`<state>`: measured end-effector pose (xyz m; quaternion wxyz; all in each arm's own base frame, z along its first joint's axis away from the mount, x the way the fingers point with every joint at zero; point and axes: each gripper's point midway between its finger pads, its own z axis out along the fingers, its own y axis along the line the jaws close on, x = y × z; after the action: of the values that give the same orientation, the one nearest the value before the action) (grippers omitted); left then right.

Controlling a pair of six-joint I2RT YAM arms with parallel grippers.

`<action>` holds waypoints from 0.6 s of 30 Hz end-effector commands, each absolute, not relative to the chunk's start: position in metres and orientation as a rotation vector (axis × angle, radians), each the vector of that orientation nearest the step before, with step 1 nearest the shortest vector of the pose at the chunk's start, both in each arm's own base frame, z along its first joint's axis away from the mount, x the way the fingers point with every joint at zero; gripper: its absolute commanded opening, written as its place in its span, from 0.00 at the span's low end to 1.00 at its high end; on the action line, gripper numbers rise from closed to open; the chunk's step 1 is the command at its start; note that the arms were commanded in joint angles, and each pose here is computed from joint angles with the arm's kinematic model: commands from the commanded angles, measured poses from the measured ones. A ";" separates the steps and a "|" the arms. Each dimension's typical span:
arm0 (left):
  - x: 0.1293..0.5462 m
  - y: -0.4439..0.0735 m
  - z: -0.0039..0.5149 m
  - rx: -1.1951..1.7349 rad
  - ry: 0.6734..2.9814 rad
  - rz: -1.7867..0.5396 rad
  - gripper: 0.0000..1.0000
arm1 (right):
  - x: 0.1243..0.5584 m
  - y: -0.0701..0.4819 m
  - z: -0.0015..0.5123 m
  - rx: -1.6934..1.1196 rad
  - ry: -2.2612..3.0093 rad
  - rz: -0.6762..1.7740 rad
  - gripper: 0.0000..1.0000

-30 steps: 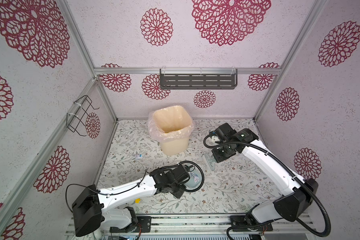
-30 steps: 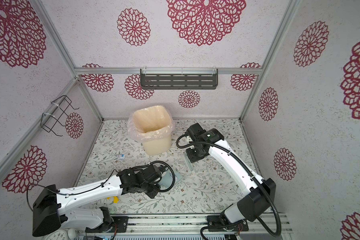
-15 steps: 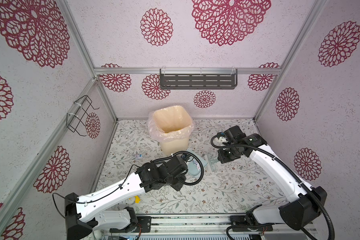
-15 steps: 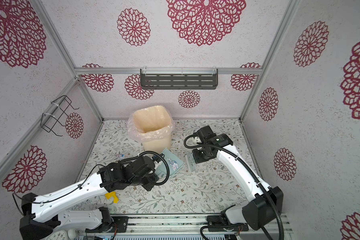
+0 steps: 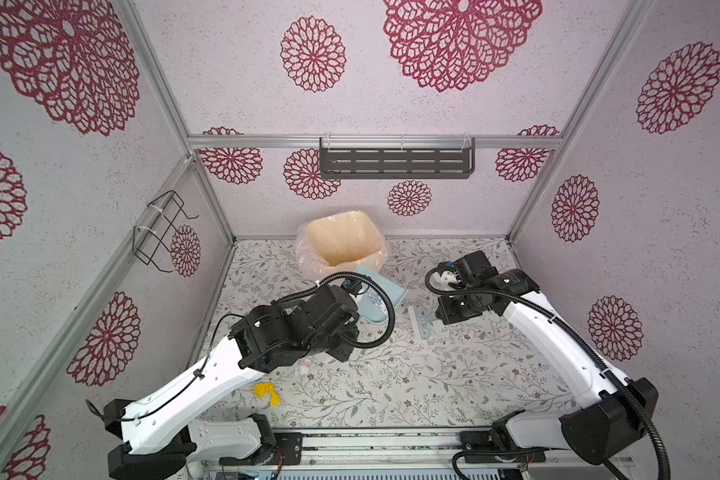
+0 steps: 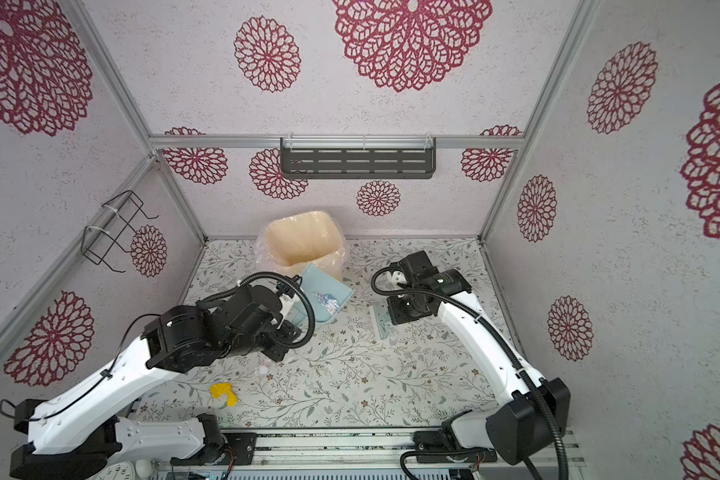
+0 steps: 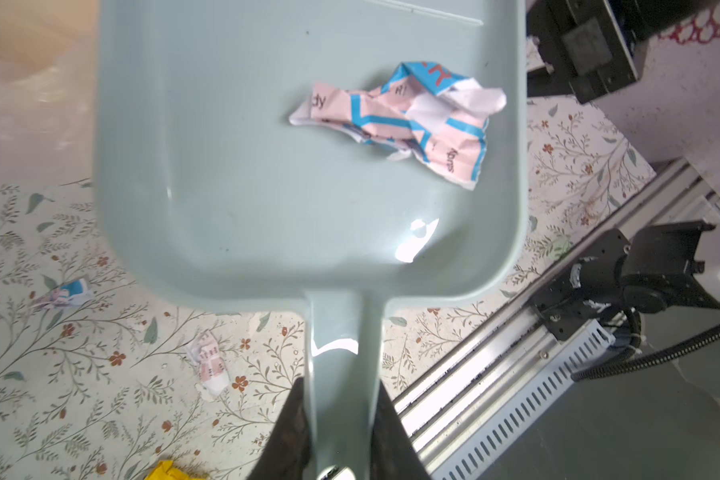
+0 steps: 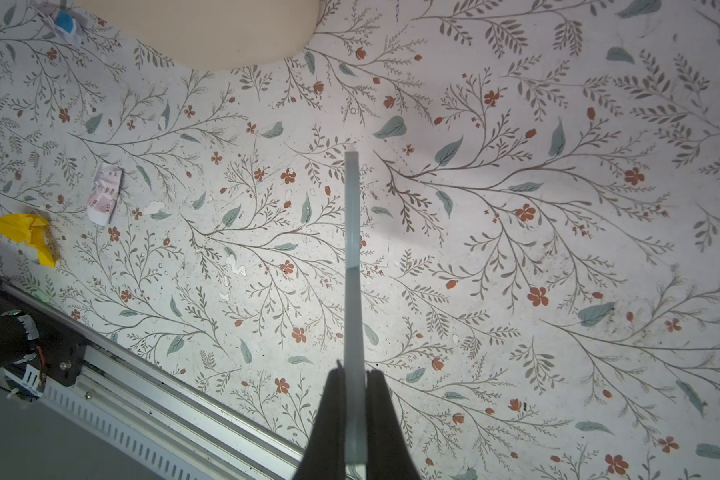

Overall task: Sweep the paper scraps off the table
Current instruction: 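Lift the dustpan toward the bin with the left while the right withdraws, then tilt the teal dustpan over the trash bin with the left gripper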

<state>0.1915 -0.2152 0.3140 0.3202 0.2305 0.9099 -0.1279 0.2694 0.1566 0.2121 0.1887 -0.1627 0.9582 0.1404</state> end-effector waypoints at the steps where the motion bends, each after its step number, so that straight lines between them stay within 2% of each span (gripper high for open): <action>1: 0.198 -0.185 0.325 0.549 2.418 -0.256 0.00 | 0.266 0.155 0.221 -0.424 2.667 0.435 0.00; 8: 0.223 -0.138 0.346 0.412 2.437 -0.202 0.00 | 0.266 0.151 0.223 -0.408 2.657 0.435 0.00; 18: 0.258 -0.104 0.341 0.356 2.508 -0.101 0.00 | 0.265 0.145 0.225 -0.388 2.651 0.440 0.00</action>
<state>0.2525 -0.1053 0.3408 0.3049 0.1124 0.9448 -0.0412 0.2687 0.1473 0.2201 0.2052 -0.1481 0.9558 0.1500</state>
